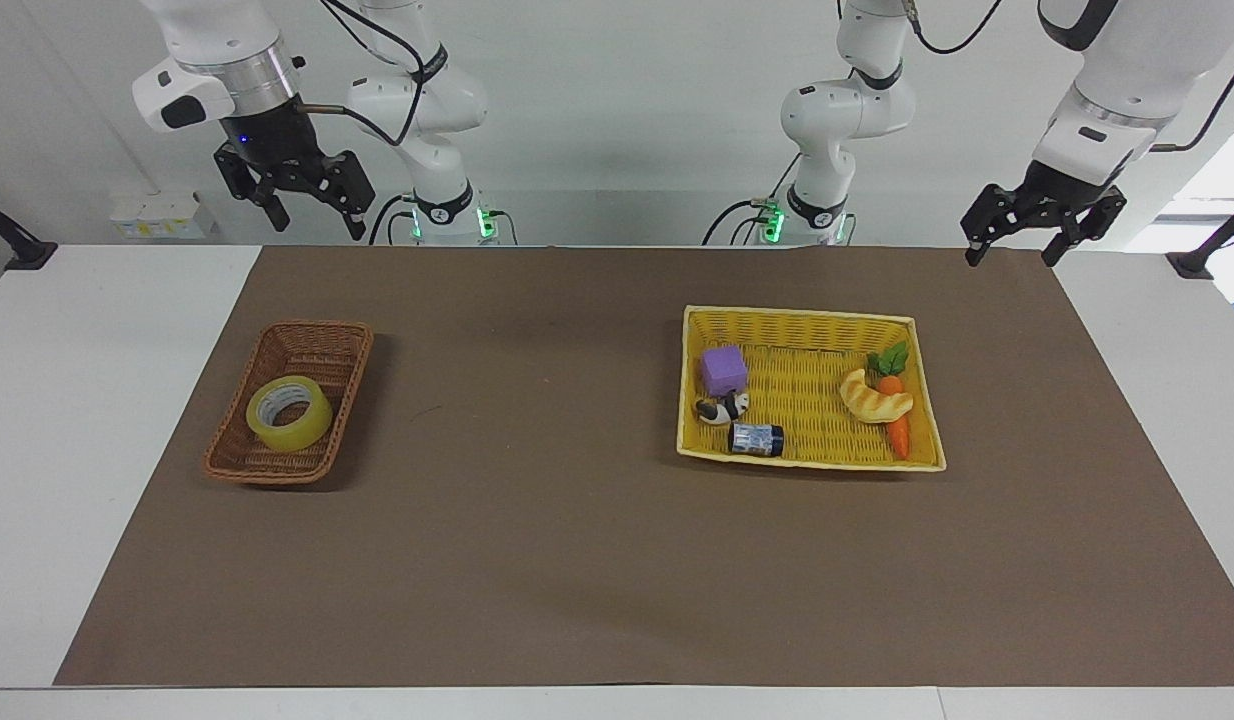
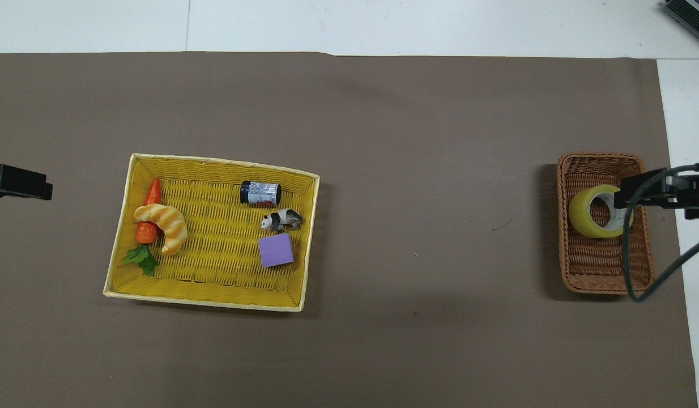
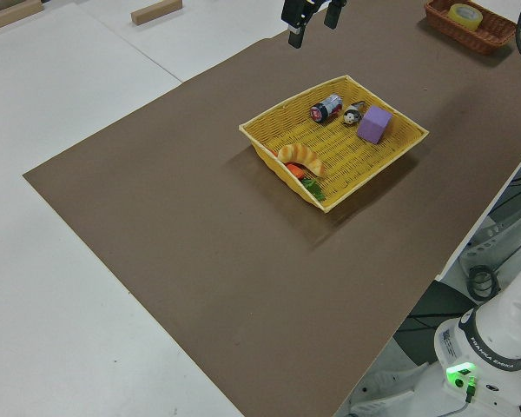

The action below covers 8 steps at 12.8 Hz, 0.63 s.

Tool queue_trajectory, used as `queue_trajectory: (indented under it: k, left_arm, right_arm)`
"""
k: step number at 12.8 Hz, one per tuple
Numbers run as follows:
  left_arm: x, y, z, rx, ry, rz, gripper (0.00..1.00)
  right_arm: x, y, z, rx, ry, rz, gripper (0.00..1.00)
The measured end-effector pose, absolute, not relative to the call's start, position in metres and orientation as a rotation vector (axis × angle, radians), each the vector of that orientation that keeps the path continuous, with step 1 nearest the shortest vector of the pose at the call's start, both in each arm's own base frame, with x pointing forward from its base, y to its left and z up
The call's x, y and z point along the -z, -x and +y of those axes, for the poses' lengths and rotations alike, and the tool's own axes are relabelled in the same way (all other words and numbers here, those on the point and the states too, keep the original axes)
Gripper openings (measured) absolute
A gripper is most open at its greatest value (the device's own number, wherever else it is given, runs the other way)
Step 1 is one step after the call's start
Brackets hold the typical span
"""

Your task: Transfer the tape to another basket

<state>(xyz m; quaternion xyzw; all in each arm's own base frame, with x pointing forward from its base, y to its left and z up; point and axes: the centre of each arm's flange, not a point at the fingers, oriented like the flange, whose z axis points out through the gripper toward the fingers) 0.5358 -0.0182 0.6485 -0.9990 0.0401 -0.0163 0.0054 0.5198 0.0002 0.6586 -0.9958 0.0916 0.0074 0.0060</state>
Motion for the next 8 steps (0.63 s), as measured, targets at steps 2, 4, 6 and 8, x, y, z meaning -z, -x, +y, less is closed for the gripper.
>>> queue_trajectory:
  k: [2, 4, 6, 8]
  left_arm:
    - [-0.6485, -0.5358, -0.0182, 0.051, 3.128, 0.126, 1.0]
    - [-0.6485, -0.5358, -0.0182, 0.051, 3.128, 0.126, 1.0]
    - [-0.6485, -0.5358, -0.0182, 0.051, 3.128, 0.126, 1.0]
    - [-0.6485, -0.5358, -0.0182, 0.051, 3.128, 0.126, 1.0]
  right_arm:
    - [-0.6574, -0.5148, -0.0129, -0.019, 3.112, 0.318, 1.0]
    - [-0.6572, -0.5142, -0.0144, -0.012, 3.111, 0.318, 1.0]
    - [-0.6579, -0.5147, -0.0147, -0.004, 3.111, 0.318, 1.0]
    - [-0.66, -0.5148, -0.0091, 0.01, 3.113, 0.296, 1.0]
